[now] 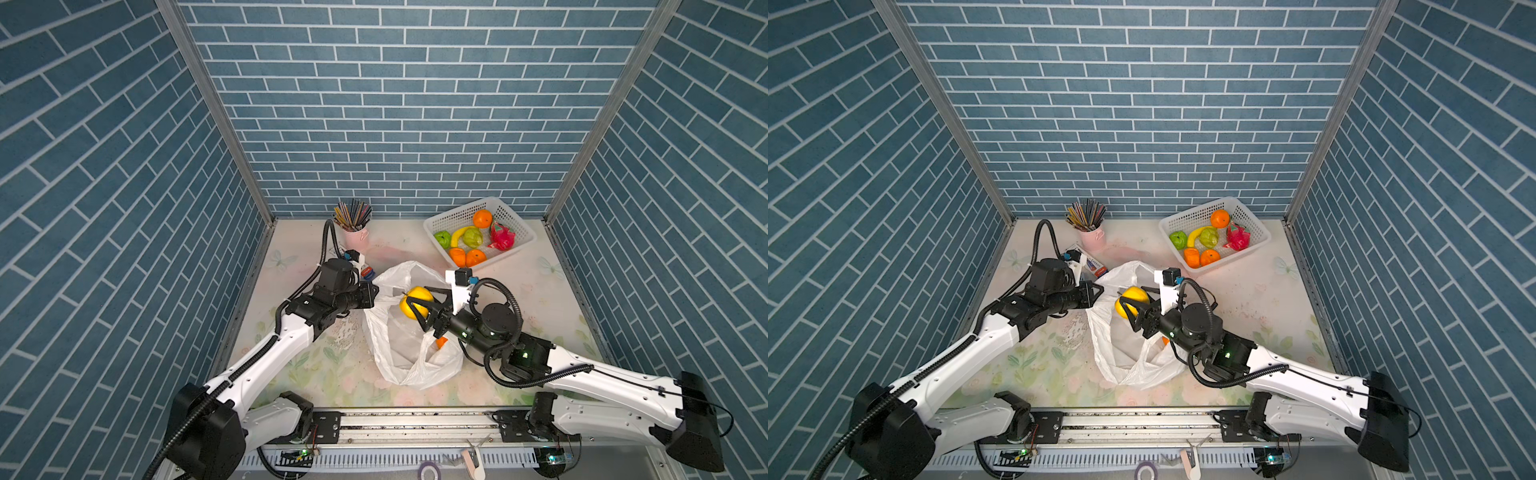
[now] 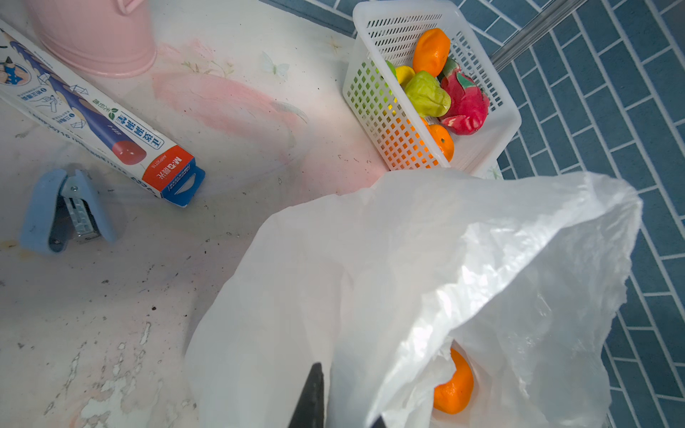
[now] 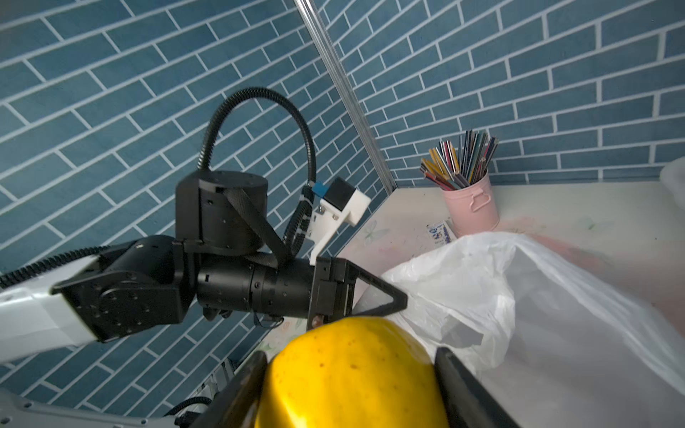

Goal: Untie the knot of the plastic bag and take out the fruit
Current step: Pick up the fruit from the plastic bag, then place the fruit in the basket.

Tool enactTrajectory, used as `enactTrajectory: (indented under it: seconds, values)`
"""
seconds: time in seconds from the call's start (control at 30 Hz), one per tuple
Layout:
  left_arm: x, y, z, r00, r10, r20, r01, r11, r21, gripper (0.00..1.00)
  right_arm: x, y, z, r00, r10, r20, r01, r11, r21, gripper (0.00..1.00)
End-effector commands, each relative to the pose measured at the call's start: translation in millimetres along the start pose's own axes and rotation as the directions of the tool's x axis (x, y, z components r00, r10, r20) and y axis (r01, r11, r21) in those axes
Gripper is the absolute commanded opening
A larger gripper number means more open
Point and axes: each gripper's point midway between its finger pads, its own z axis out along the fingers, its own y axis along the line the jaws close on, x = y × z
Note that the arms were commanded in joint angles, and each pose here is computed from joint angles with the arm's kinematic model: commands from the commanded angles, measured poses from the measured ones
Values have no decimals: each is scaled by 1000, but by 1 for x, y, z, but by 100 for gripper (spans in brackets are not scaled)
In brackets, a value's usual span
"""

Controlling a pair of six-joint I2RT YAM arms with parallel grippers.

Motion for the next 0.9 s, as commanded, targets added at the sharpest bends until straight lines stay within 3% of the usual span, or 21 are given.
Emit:
enactTrajectory:
  seconds: [0.0, 0.17, 0.33, 0.53, 0.63, 0.87]
  values:
    - [0, -1, 0, 1000, 15, 11, -15, 1000, -3, 16, -29, 0, -10, 996, -39, 75, 35, 998, 46, 44]
    - [-6, -16, -7, 998, 50, 45, -52, 998, 42, 36, -65, -9, -11, 991, -53, 124, 42, 995, 93, 44]
    - [-17, -22, -20, 993, 64, 95, -68, 997, 43, 59, -100, -44, -3, 990, -44, 136, 19, 984, 178, 44]
    - [-30, -33, -37, 987, 80, 139, -89, 994, 58, 74, -123, -118, 10, 993, 45, 111, -77, 951, 300, 43]
    - [-37, -44, -48, 983, 92, 161, -107, 991, 85, 87, -126, -159, 14, 991, 85, 101, -115, 934, 338, 43]
    - [-50, -63, -61, 975, 118, 188, -143, 982, 124, 87, -111, -273, 18, 987, 151, 51, -157, 866, 475, 42]
